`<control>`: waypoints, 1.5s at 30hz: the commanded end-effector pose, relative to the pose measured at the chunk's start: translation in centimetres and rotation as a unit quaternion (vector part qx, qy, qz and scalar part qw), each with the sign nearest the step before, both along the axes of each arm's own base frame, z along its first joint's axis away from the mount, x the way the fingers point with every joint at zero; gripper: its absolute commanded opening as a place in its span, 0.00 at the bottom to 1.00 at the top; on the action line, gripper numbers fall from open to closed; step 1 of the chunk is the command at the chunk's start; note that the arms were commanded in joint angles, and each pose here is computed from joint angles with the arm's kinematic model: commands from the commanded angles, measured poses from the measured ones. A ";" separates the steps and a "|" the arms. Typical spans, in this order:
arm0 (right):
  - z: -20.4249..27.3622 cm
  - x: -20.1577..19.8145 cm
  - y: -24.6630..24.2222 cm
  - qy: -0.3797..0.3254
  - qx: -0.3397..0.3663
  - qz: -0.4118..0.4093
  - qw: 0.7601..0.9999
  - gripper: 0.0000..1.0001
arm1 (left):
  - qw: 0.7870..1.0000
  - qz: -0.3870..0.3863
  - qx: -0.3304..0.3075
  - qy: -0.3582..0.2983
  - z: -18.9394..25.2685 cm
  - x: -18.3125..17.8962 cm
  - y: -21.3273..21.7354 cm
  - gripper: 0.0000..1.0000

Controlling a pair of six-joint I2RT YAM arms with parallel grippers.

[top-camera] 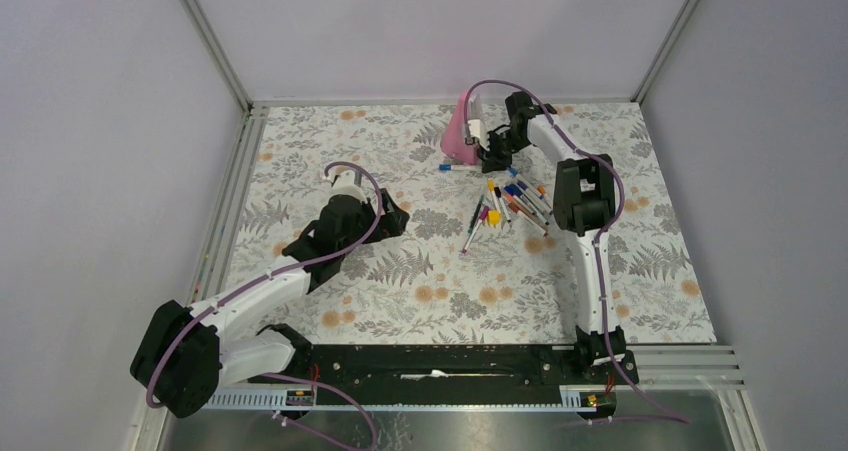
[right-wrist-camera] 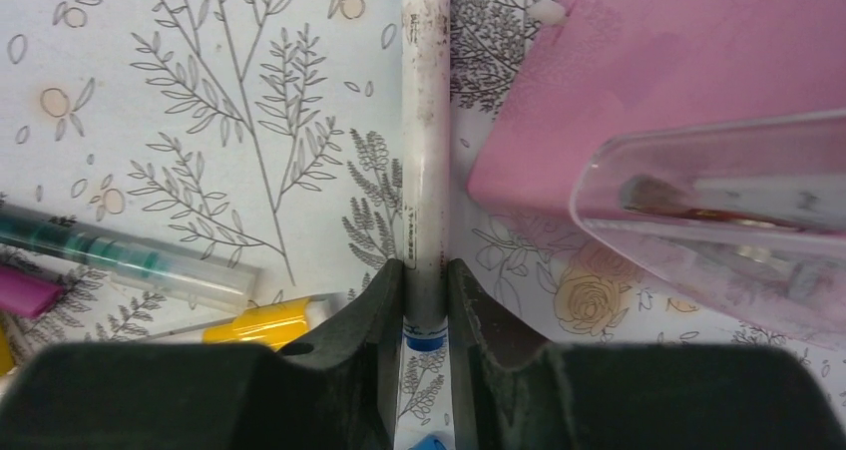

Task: Open the pen caps
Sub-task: Pick up the pen from the center of the board.

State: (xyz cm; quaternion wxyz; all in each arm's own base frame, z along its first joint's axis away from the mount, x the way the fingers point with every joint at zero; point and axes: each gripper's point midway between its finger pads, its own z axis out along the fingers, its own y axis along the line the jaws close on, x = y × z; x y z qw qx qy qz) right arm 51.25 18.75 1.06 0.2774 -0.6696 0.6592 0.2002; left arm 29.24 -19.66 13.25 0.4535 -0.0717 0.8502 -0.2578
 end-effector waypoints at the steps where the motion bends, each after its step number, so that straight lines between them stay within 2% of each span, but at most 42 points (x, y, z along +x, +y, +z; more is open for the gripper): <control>1: -0.6 -3.2 0.7 0.030 -0.027 0.026 0.999 0.09 | 0.999 -0.009 -0.047 -0.021 1.4 0.4 -1.1 0.90; 6: 1.5 -3.9 1.6 0.019 -0.018 0.014 1.000 0.00 | 0.997 -0.021 -0.068 -0.018 1.5 0.1 -1.8 0.89; 10: 4.1 -3.8 2.3 0.023 0.004 -0.013 1.000 0.00 | 0.996 -0.032 -0.081 -0.026 2.0 -0.2 -2.2 0.88; 18: 8.1 -5.2 3.3 0.003 0.052 -0.012 0.999 0.00 | 0.993 -0.044 -0.100 -0.047 3.8 -0.9 -2.2 0.89; 26: 10.0 -10.3 2.8 0.007 0.063 0.029 0.998 0.00 | 0.991 -0.091 -0.060 -0.078 6.3 -1.6 -2.1 0.93; 30: 11.0 -14.5 2.0 0.007 0.062 0.058 0.996 0.00 | 0.985 -0.125 -0.083 -0.084 7.7 -2.0 -3.0 0.99; 35: 12.3 -21.9 0.7 0.020 0.069 0.125 0.990 0.00 | 0.960 -0.216 -0.162 -0.068 9.1 -3.9 -5.8 0.99; 37: 12.0 -24.8 0.3 0.024 0.070 0.138 0.988 0.00 | 0.943 -0.264 -0.196 -0.043 8.9 -5.2 -7.2 0.99; 40: 10.7 -28.3 -0.3 0.013 0.060 0.144 0.988 0.00 | 0.926 -0.295 -0.237 0.015 7.3 -6.1 -8.6 0.99; 45: 9.7 -31.2 -0.9 -0.018 0.059 0.150 0.987 0.00 | 0.893 -0.324 -0.304 0.073 6.1 -6.9 -10.6 0.99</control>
